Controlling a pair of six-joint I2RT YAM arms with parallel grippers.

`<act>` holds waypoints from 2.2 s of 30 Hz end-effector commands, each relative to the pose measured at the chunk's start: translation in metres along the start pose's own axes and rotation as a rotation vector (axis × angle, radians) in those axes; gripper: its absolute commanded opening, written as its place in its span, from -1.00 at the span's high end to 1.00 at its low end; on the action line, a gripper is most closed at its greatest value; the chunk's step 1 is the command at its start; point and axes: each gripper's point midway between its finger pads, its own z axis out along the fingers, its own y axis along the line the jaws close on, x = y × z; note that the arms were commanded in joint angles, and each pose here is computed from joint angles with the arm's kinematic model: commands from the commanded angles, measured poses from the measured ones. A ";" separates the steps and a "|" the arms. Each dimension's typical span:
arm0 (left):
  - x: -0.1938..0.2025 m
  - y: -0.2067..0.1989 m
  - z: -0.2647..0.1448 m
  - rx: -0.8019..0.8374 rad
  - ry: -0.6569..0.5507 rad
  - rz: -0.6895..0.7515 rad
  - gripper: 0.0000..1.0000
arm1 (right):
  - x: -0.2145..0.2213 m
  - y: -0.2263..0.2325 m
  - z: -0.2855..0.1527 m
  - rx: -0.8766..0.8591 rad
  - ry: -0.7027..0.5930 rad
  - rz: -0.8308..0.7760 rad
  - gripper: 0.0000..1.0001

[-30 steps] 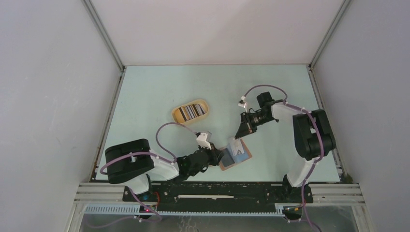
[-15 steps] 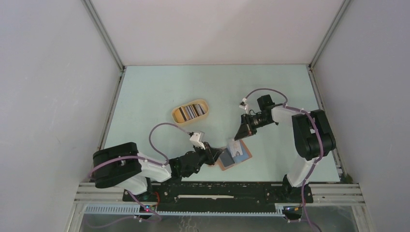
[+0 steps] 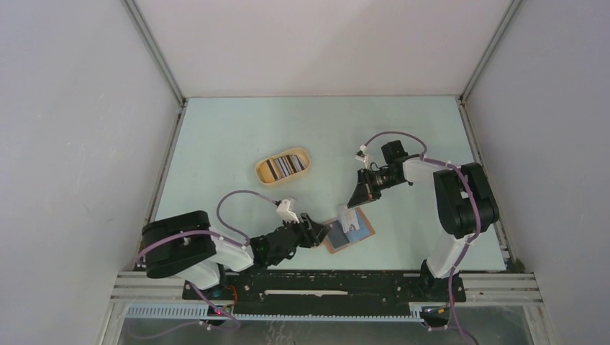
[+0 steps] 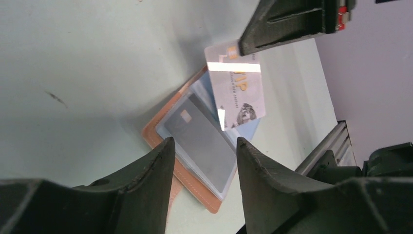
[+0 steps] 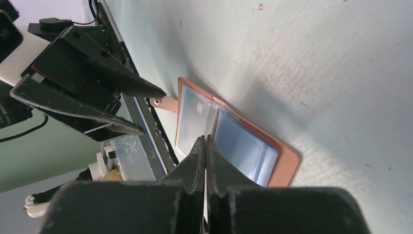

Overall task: Put the credit cards into the card holder
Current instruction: Move the card holder to the center of the board.

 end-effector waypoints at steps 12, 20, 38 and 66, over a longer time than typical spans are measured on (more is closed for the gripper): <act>0.024 0.050 0.009 -0.171 0.105 -0.169 -0.10 | -0.004 0.007 0.003 -0.042 -0.009 0.009 1.00; 0.031 0.051 0.020 -0.197 0.140 -0.180 0.07 | -0.004 0.007 0.003 -0.041 -0.003 0.010 1.00; -0.048 0.075 0.050 -0.309 -0.147 -0.173 1.00 | -0.033 0.016 -0.037 -0.042 -0.136 -0.032 1.00; -0.062 0.000 0.036 0.114 -0.058 0.046 0.45 | -0.064 -0.011 -0.003 0.007 -0.109 0.015 1.00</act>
